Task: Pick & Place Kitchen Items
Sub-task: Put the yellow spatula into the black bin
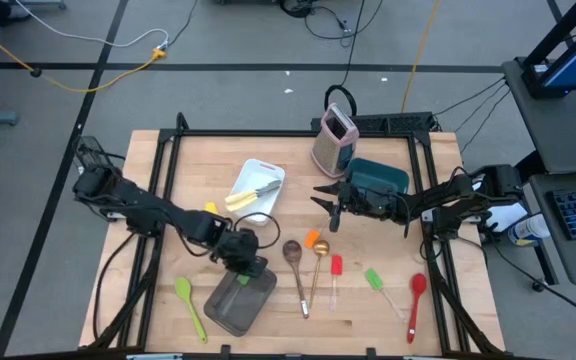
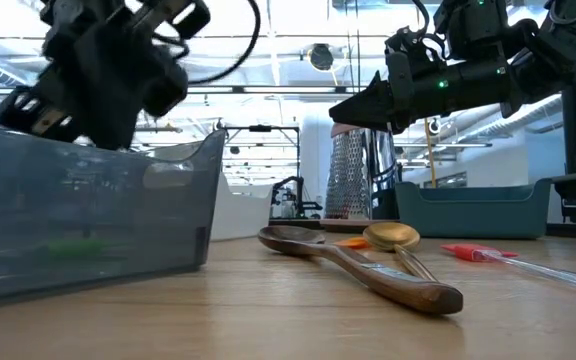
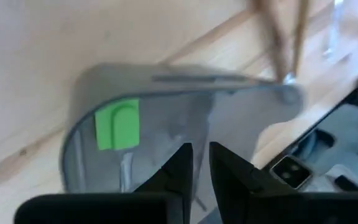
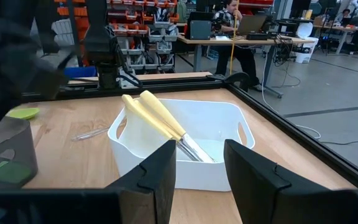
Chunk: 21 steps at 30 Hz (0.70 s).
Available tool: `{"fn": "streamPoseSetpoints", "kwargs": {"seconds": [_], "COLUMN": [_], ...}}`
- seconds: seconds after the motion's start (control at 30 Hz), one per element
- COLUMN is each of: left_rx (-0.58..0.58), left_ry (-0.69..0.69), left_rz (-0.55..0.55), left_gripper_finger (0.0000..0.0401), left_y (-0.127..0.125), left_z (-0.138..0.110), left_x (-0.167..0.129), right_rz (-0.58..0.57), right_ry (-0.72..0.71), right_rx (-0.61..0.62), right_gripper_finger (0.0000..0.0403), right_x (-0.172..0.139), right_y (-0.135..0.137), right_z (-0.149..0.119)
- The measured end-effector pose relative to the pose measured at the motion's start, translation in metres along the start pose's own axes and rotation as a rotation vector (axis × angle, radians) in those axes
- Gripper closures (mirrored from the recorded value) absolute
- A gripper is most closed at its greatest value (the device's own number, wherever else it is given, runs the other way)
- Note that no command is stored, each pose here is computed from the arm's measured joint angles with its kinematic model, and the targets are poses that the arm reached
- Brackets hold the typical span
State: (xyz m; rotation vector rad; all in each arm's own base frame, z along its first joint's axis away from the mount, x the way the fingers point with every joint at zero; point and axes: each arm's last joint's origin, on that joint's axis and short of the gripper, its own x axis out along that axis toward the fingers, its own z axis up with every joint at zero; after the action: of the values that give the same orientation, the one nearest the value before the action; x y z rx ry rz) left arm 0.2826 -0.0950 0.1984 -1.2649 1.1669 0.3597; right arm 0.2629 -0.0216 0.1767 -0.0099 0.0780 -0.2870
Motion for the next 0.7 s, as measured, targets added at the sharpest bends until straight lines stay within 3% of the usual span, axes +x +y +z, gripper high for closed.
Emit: {"fn": "streamPoseSetpoints", "kwargs": {"seconds": [0.17,0.3,0.7], "left_rx": [0.043,0.076,0.029], "left_ry": [-0.129,-0.240,-0.381], "left_rz": [-0.117,-0.127,0.320], "left_gripper_finger": [0.0345,0.0345,0.0345], "left_y": [-0.012,-0.010,0.038], "left_z": [-0.003,-0.006,-0.002], "left_x": [-0.034,-0.054,-0.078], "right_rz": [0.000,0.000,0.000], "right_ry": [0.000,0.001,0.006], "right_rx": [0.000,0.000,-0.001], "right_gripper_finger": [0.0275,0.0275,0.0275], "right_x": [0.000,0.000,0.000], "right_y": [0.000,0.000,0.000], "right_z": [0.000,0.000,0.000]}}
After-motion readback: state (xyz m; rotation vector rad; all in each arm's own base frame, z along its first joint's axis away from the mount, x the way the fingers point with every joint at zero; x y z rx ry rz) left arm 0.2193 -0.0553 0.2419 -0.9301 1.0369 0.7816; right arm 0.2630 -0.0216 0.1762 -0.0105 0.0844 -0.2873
